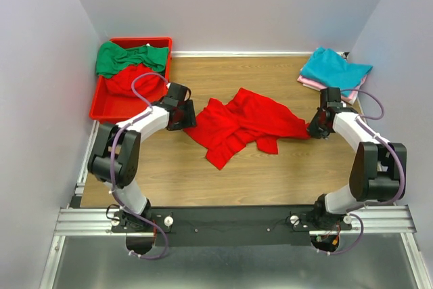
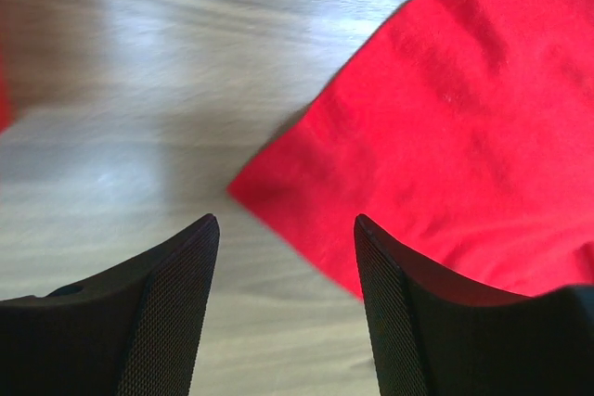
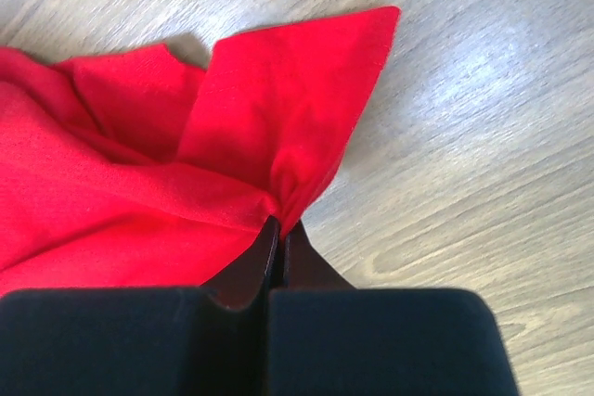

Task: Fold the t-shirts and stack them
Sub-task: Flatten the tshirt out

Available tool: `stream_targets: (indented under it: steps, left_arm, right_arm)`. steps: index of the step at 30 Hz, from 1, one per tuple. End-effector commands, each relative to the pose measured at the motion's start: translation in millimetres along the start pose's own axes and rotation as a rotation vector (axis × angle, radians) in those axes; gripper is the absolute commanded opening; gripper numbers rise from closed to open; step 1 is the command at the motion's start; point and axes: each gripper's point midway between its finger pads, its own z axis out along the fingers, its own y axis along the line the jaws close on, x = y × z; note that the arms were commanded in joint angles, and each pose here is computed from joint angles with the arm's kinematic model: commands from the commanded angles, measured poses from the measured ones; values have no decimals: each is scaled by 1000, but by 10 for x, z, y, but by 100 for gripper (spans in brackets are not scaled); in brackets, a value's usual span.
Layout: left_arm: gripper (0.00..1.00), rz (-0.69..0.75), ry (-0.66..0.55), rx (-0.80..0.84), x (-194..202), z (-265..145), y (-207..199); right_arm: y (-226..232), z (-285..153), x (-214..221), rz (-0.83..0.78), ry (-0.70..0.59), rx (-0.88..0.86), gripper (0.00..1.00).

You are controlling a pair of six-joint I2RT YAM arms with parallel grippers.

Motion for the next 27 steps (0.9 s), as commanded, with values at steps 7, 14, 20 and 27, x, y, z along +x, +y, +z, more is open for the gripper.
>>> stream_targets:
  steps: [7,14,20,27]
  left_arm:
    - [61,13,-20,-99,-91,162,59]
    - [61,-3,-46,-138,-98,127,126]
    - [55,19,-10,-164,-17,270,186]
    - [23,40,12,-129,42,350,142]
  right_arm:
    - [-22,-156,20,-12,-14,-23,2]
    - [-38,-147,66,-12,0,-20,2]
    - [-25,-154,62,-7,1,-25,2]
    - [-8,-210,28,-2,-16,-36,8]
